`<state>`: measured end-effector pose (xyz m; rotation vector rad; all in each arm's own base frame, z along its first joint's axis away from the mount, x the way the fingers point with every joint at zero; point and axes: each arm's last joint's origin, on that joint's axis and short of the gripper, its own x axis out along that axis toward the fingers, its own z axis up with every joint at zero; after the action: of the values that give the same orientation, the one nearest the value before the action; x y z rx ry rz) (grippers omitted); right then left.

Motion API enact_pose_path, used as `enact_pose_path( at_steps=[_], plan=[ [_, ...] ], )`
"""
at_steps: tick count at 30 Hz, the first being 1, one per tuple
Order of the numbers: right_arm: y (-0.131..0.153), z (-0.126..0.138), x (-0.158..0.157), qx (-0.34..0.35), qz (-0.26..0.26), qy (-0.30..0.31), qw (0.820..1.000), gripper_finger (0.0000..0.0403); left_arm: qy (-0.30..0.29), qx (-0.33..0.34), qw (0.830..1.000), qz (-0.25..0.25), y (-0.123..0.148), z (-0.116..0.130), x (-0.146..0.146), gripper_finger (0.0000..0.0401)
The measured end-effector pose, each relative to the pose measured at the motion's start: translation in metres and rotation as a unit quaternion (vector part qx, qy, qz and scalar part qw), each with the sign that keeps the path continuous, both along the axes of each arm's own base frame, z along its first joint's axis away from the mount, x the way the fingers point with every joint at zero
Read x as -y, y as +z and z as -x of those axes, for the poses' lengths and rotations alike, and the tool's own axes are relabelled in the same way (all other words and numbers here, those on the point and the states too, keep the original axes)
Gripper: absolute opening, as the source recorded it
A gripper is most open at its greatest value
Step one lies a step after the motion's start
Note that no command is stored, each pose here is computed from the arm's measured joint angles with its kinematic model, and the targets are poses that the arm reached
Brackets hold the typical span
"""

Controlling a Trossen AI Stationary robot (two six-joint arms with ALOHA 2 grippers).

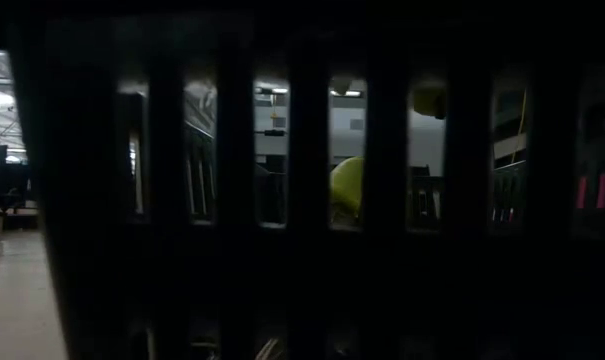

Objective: Pick & Place School Supplies
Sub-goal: Put the green hole puncher into the black bin

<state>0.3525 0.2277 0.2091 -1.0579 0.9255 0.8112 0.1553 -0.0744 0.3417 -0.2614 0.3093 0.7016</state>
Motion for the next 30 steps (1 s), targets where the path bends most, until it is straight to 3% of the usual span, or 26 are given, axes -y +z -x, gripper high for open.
enact_pose_path(
  at_steps=[10, 20, 30],
  plan=[
    [-0.012, -0.002, 0.002, -0.031, 0.035, -0.030, 0.998, 0.0038, -0.019, 0.000, 1.000, -0.002, 0.000, 0.003, 0.006, 0.0104],
    [-0.013, 0.001, 0.001, -0.041, 0.030, -0.054, 0.997, 0.0038, -0.026, -0.003, 1.000, -0.006, 0.000, 0.004, 0.008, 0.0104],
    [-0.013, 0.015, -0.018, -0.047, 0.028, -0.038, 0.998, 0.0038, -0.036, -0.001, 0.999, -0.010, 0.000, 0.006, 0.011, 0.0104]
  ],
)
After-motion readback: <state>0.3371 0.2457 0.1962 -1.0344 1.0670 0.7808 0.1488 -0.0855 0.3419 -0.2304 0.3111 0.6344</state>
